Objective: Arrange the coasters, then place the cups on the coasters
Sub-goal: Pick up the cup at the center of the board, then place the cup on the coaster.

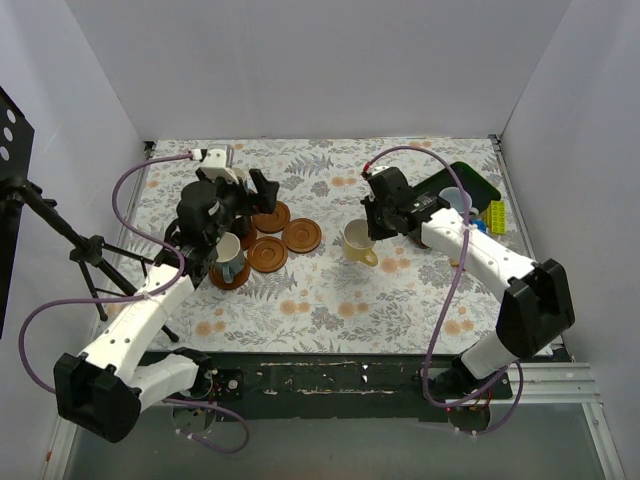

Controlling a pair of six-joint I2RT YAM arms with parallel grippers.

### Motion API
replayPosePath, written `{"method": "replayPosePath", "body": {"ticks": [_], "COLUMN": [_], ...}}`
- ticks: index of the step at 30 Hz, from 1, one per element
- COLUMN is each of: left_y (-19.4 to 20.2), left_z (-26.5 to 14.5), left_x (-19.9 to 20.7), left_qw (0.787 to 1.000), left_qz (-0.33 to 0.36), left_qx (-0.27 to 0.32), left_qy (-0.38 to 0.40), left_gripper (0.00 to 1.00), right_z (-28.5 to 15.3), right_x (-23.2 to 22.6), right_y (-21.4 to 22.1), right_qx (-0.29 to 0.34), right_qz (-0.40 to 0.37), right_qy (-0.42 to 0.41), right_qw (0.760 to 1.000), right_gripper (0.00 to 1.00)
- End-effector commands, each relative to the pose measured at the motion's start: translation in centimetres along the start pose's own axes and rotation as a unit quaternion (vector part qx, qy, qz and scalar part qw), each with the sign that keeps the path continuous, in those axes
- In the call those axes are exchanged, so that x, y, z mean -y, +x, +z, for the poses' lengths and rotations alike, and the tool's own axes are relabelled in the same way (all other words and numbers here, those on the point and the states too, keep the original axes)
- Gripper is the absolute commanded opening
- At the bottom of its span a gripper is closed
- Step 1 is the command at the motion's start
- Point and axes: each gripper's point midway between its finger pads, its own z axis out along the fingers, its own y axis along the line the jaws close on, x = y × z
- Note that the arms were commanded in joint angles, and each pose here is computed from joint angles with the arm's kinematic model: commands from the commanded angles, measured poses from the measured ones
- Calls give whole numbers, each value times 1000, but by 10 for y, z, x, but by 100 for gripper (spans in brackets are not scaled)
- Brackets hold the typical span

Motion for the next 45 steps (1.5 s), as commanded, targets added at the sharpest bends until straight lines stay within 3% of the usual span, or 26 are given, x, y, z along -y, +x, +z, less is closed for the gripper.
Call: {"method": "replayPosePath", "body": {"ticks": [1, 11, 19, 25, 34, 45], "left_y": [-13, 76, 131, 159, 169, 122], "left_z": [-14, -39, -45, -38, -32, -36], "left_x": [49, 127, 139, 150, 149, 151], "left_qw": [999, 982, 975, 974, 975, 984], "left_qz": [-42, -120, -116, -75, -56, -120], "left_qx": [4, -118, -180, -211, -215, -126], "left_qy": [17, 86, 65, 41, 9, 26], "left_gripper": [96, 96, 95, 93, 77, 76], "right_z": [-33, -39, -44, -48, -52, -44], "right_x": [-27, -43, -50, -56, -61, -71], "right_y": [-34, -33, -28, -21, -14, 2], "right_qx": [90, 140, 163, 174, 186, 172], "right_qz": [75, 129, 144, 143, 136, 123], "right_qy": [-12, -7, -6, -10, -4, 2], "right_qw": [993, 982, 976, 974, 973, 977], "right_gripper": [1, 1, 1, 1, 1, 1]}}
